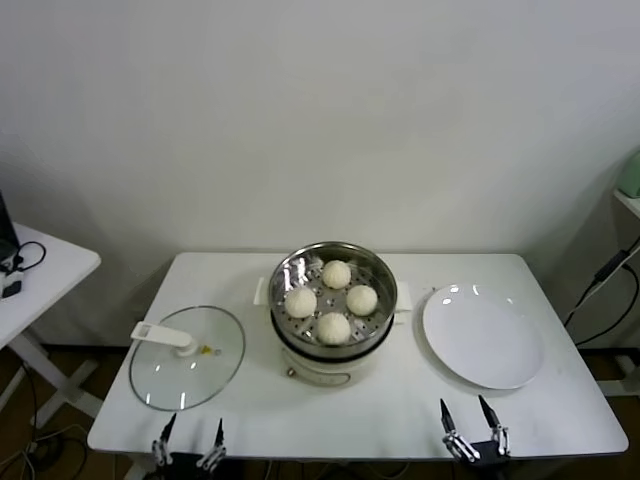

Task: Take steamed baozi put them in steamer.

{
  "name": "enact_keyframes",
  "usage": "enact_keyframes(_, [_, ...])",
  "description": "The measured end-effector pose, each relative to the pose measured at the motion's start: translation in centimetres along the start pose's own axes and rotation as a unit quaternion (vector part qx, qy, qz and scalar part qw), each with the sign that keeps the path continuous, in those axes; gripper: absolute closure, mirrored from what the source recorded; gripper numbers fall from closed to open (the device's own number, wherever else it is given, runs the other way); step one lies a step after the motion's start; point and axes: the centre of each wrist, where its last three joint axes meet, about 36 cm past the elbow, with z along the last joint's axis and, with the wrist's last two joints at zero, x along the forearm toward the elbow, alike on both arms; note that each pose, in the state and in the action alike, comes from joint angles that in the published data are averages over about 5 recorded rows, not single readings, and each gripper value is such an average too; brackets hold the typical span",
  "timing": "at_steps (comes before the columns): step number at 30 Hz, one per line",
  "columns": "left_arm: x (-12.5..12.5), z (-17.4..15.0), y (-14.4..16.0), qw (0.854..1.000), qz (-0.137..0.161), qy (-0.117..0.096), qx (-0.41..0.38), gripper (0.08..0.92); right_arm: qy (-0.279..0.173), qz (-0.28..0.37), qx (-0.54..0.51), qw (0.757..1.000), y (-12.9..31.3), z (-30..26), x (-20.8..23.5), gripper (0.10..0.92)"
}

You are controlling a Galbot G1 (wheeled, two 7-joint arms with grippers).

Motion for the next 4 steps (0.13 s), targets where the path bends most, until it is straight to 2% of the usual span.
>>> enact_keyframes(4, [0.05,0.01,0.01,1.0,0.0,0.0,0.0,0.177,0.0,0.0,0.0,1.0,0.1,0.03,-0.04,0.2])
